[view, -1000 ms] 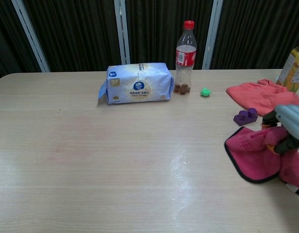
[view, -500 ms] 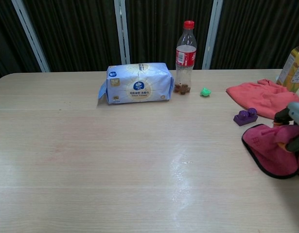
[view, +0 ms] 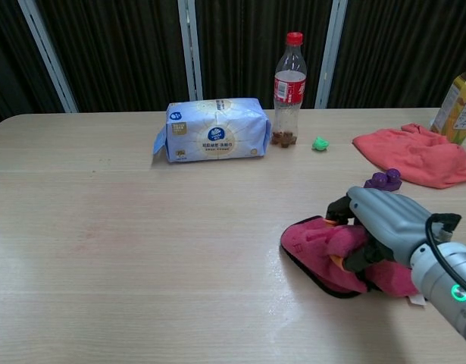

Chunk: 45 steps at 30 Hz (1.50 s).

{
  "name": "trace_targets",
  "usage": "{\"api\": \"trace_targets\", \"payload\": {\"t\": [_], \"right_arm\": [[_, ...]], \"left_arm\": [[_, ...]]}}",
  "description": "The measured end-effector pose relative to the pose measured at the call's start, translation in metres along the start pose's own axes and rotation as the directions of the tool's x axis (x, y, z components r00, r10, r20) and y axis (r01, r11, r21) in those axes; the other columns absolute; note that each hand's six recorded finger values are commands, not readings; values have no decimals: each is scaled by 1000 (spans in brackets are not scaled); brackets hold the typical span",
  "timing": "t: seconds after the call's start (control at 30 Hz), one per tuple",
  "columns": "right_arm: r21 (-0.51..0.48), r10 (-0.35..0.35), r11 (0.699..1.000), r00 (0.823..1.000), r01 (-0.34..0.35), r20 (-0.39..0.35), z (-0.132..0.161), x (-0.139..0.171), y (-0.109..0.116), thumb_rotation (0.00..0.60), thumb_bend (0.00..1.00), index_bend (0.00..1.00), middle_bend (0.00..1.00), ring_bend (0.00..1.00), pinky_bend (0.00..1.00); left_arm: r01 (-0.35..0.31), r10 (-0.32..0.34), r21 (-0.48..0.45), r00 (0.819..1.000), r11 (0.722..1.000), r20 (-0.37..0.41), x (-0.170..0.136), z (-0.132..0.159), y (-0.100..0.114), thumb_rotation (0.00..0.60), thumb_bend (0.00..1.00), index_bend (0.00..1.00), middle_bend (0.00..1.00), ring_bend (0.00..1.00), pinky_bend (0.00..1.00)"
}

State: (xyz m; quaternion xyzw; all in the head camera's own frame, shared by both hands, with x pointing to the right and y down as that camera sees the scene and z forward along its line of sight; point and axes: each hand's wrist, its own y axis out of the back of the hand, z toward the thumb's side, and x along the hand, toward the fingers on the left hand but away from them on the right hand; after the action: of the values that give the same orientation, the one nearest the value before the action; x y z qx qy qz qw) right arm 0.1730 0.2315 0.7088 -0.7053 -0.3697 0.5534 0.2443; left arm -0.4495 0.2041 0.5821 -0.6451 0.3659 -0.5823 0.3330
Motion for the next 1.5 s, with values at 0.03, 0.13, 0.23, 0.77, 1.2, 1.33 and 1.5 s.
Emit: {"api": "trace_targets", "payload": {"t": [0.03,0.13,0.23,0.77,1.2,1.33,1.5], "right_arm": [[-1,0,1000,1000,0,-5,4,1,0,600,448,762,653,567,727],[12,-1,1000,1000,1,4,3,-1,-1,600,448,762,653,567,727],[47,-11,999,1000,9,29,-8,-6,0,600,449,762,652,567,727],[169,-161,978,954,121,254,-134,-27,69,600,453,762,653,567,727],[87,-190,981,955,174,227,-161,-15,125,600,102,250,133,62,408],[103,-141,987,972,124,186,-155,-11,131,600,4,47,0,0,223],[181,-146,977,976,116,160,-150,-6,144,600,0,24,0,0,170]], "left_arm": [[1,-1,-1,1000,1000,0,0,0,0,600,0,26,0,0,0],[-1,1,3,1000,1000,3,-1,1,0,600,0,25,0,0,0],[0,0,2,1000,1000,2,-1,0,0,600,0,25,0,0,0],[13,-13,-4,1000,1000,12,-2,5,-4,600,0,25,0,0,0],[8,-9,9,1000,1000,20,-3,7,-5,600,0,25,0,0,0],[7,-7,11,1000,1000,19,-3,7,-5,600,0,25,0,0,0],[4,-4,13,1000,1000,16,-3,6,-5,600,0,25,0,0,0]]}}
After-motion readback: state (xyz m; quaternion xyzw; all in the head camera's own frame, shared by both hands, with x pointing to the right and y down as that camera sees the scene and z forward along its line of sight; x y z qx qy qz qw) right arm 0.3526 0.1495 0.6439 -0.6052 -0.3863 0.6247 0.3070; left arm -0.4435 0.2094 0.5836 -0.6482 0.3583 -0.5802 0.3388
